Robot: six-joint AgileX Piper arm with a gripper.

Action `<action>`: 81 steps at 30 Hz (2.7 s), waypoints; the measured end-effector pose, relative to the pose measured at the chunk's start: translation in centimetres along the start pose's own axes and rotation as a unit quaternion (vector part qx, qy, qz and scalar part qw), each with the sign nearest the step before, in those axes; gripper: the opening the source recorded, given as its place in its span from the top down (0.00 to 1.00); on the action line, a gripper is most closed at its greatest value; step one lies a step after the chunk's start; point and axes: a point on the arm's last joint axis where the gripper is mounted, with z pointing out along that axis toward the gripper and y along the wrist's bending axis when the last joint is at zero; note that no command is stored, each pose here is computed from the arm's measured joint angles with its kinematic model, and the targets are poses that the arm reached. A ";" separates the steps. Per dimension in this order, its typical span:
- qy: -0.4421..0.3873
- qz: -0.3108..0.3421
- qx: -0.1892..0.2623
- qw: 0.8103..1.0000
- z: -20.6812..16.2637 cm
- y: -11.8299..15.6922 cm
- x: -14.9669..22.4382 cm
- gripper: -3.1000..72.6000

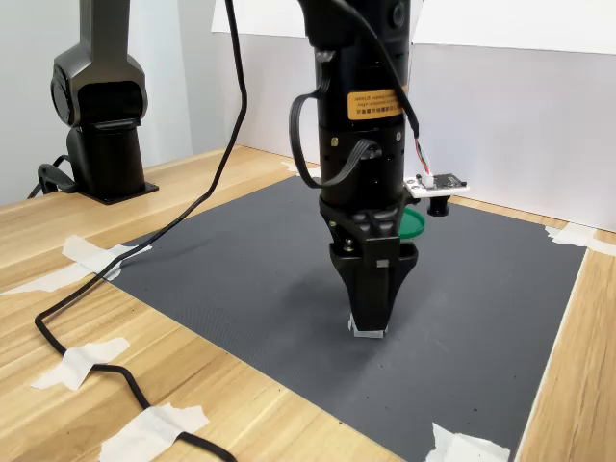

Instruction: Grasp a white terminal and put it on the green lid.

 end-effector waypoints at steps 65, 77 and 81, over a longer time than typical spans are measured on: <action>-0.029 -0.085 -0.021 0.996 -11.7 12.2 -6.2 0.61; -0.026 -0.144 -0.030 0.989 -9.4 18.5 -7.4 0.61; -0.028 -0.149 -0.026 0.988 -7.9 18.9 -6.9 0.61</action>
